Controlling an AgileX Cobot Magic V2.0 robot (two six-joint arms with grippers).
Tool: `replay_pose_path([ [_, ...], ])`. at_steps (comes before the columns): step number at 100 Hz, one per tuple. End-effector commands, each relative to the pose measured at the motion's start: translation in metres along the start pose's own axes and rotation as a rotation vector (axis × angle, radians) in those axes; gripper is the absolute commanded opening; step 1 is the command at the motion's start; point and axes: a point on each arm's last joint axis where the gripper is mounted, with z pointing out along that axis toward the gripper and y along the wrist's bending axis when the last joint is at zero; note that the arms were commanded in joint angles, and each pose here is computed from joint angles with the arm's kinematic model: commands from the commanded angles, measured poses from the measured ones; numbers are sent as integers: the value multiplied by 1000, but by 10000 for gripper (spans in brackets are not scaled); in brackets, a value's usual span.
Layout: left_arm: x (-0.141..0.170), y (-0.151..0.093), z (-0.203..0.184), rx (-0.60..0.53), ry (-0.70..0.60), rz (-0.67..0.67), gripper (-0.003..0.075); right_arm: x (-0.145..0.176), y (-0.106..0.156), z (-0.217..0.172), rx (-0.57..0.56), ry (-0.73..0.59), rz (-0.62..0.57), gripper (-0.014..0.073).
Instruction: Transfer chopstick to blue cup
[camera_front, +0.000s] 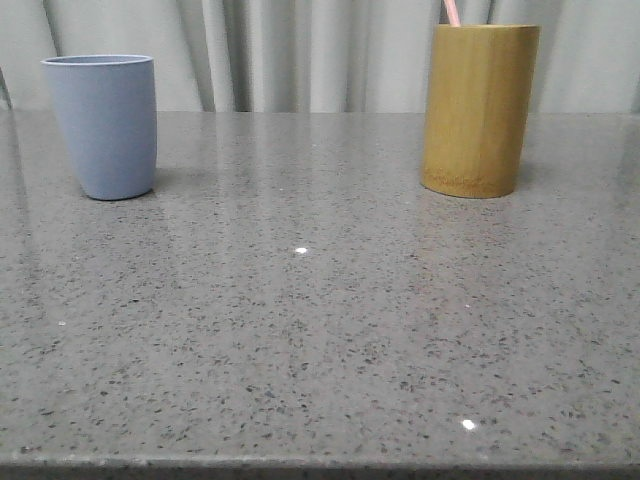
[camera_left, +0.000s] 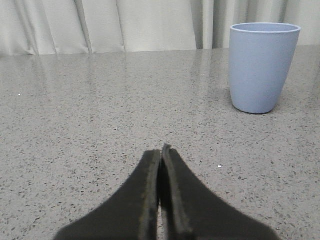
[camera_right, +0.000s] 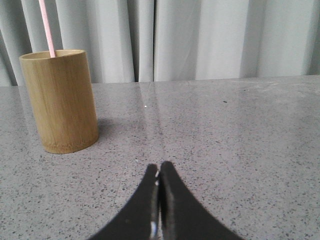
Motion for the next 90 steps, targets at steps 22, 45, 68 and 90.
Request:
replay_pose_path([
  [22, -7, 0, -3, 2, -116, -17, -19, -9, 1, -2, -12, -108, -16, -105],
  [45, -7, 0, -3, 2, -116, -17, -19, -9, 1, -2, -12, -108, -16, -105],
  [68, -7, 0, -3, 2, -116, -17, -19, -9, 1, -2, -12, -108, -16, -105],
  [90, -9, 0, -3, 2, -136, -17, -19, -9, 1, -2, -12, -108, -16, -105],
])
